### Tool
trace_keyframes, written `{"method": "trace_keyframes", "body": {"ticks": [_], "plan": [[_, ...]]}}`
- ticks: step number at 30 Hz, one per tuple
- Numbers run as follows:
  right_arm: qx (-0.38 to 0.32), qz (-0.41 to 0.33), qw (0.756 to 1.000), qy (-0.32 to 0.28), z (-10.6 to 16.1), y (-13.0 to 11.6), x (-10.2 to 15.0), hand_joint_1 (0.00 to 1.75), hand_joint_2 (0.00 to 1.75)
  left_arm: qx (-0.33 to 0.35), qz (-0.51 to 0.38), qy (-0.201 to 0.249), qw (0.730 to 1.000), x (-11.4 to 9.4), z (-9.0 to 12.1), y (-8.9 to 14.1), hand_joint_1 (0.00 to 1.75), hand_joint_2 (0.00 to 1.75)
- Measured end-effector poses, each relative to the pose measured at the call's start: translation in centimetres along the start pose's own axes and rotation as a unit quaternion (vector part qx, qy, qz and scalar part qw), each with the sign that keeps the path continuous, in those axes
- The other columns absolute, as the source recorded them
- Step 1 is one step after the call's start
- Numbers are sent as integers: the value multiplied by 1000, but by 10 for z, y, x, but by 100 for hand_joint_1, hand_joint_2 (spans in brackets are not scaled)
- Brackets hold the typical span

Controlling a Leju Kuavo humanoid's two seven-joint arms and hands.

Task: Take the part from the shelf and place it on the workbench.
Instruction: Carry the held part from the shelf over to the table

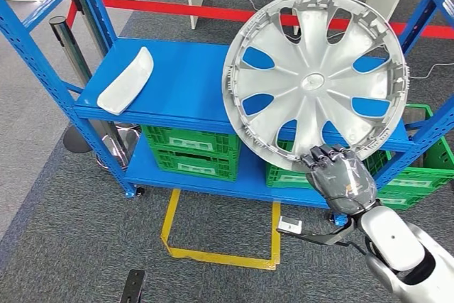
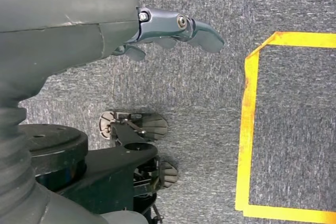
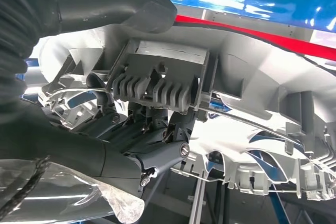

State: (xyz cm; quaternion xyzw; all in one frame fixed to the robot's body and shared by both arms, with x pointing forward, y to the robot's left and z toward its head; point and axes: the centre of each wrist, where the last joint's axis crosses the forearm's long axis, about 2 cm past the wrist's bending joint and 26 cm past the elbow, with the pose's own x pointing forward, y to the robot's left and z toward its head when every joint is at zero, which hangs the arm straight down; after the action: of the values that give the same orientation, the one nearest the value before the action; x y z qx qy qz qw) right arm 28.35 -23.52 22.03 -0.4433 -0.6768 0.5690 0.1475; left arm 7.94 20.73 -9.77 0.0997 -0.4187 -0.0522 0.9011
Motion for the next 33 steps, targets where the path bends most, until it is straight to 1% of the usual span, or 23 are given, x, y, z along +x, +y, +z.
{"method": "trace_keyframes", "body": {"ticks": [9,17,24,33], "plan": [[-1,-3,1000,0,2,1,2,175,175,-3,3,0,1000,0,0,0,0,175],[-15,-22,1000,-1,9,5,6,175,175,-5,2,1,1000,0,0,0,0,175],[-14,-32,999,3,15,8,10,175,175,-5,-4,3,1000,-1,-1,4,0,175],[-18,-31,999,5,16,7,8,175,175,-8,-6,3,1000,-1,-2,5,0,175]]}}
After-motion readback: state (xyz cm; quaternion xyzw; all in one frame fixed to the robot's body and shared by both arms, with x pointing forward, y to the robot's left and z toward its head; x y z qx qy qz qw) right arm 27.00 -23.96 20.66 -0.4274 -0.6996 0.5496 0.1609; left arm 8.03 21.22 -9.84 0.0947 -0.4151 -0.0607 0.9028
